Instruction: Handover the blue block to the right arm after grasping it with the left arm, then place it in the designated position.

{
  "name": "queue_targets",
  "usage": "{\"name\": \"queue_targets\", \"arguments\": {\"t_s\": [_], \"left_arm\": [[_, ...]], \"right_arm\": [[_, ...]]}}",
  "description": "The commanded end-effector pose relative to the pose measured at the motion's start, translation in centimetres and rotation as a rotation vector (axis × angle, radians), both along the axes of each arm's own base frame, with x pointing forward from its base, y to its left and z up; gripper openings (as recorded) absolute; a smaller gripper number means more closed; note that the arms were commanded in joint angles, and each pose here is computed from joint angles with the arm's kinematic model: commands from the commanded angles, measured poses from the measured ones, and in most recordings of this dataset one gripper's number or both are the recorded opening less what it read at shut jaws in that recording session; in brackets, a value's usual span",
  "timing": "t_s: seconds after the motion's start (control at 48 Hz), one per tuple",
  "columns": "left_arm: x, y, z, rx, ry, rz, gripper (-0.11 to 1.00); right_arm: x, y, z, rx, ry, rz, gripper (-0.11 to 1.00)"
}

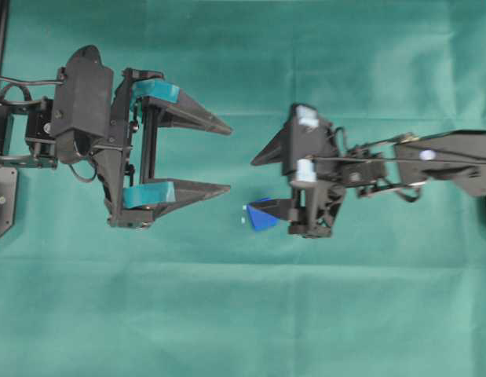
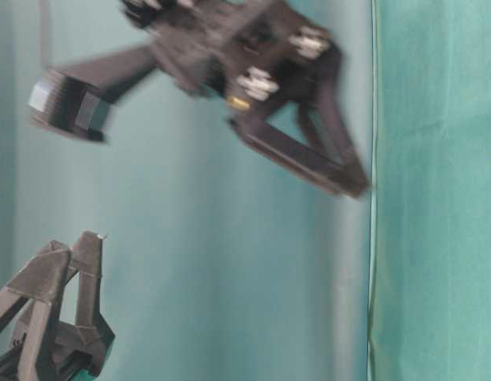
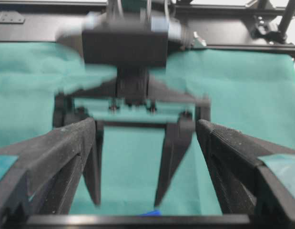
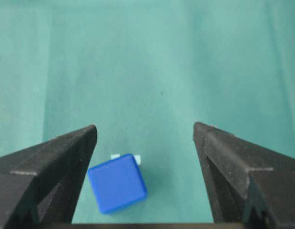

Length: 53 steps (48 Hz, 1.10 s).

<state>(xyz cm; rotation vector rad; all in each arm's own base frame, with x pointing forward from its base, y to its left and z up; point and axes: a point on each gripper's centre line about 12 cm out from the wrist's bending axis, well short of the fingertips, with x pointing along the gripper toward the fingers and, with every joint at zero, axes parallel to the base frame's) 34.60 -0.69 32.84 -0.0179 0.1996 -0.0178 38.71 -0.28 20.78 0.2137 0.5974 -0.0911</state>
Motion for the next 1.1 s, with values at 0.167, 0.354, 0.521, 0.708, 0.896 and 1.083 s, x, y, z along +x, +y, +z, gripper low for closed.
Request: {"name": "queue_targets", "arguments": {"t_s": [0.167, 0.354, 0.521, 0.708, 0.896, 1.083], "left_arm": [[0.1, 0.1, 1.4, 0.002, -0.040, 0.001, 1.00], [0.1, 0.1, 1.4, 0.001, -0.040, 0.003, 1.00], [0.1, 0.1, 1.5, 0.002, -0.040, 0.001, 1.00], [0.1, 0.1, 1.6, 0.004, -0.043, 0.001, 1.00], [0.1, 0.1, 1.6, 0.002, -0.043, 0.001, 1.00], [0.1, 0.1, 1.6, 0.004, -0.043, 0.001, 1.00]], "right_arm": [[-2.7, -0.5, 6.7, -0.060, -0.125, -0.010, 0.81], [-4.2, -0.8, 9.5, -0.091, -0.182, -0.016, 0.81], [-5.5, -0.9, 11.5, -0.112, -0.224, -0.023, 0.81], [-6.6, -1.0, 12.9, -0.122, -0.261, -0.026, 0.81], [-6.9, -1.0, 13.3, -0.128, -0.271, -0.027, 0.81], [-6.9, -1.0, 13.1, -0.127, -0.266, -0.030, 0.81]]}}
